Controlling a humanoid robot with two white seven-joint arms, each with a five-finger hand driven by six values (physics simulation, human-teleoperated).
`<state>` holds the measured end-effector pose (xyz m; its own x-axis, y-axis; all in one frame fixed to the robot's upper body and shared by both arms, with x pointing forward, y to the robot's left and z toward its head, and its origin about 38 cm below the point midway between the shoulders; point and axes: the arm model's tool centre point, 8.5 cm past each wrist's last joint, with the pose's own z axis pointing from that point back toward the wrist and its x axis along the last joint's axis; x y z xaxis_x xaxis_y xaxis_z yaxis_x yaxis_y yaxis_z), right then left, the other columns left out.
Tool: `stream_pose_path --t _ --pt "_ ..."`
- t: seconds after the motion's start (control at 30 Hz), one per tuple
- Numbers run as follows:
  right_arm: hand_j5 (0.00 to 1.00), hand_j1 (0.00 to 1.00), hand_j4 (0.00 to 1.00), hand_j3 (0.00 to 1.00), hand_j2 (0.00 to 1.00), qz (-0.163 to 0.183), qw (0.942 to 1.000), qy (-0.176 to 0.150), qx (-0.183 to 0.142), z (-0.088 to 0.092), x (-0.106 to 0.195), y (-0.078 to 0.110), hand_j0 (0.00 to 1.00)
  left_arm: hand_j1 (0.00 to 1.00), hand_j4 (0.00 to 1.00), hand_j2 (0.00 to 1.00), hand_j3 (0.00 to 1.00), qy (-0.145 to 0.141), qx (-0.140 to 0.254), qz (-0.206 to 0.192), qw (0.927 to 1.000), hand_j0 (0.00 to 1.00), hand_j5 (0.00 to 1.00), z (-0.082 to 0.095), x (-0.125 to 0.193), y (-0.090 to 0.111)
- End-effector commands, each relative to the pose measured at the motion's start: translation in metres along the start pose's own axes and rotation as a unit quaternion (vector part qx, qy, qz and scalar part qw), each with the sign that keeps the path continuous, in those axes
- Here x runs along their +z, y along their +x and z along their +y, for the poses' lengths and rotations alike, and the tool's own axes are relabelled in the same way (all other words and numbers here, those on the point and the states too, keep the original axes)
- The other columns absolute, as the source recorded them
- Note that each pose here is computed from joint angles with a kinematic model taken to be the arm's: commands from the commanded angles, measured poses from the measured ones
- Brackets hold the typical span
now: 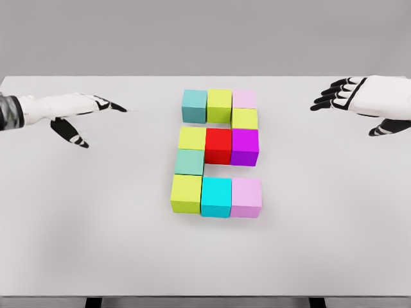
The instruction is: Assemble the squares on the desktop into the number 2
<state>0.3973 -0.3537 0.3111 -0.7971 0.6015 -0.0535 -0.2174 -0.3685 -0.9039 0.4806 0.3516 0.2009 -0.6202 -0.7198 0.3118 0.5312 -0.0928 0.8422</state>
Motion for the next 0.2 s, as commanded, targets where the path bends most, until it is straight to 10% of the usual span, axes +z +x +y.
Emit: stream_pose_path --t 0.0,0.17 --pt "1.0 1.0 1.0 1.0 1.0 0.0 1.0 -0.002 -0.001 -0.001 0.001 0.0 1.0 1.0 1.0 1.0 1.0 0.006 -0.014 0.018 0.9997 1.0 1.0 0.01 0.04 -0.005" --pt "1.0 1.0 1.0 1.0 1.0 0.0 1.0 -0.001 -0.001 -0.001 0.001 0.0 1.0 1.0 1.0 1.0 1.0 -0.004 -0.007 0.028 0.9996 1.0 1.0 -0.001 0.048 -0.011"
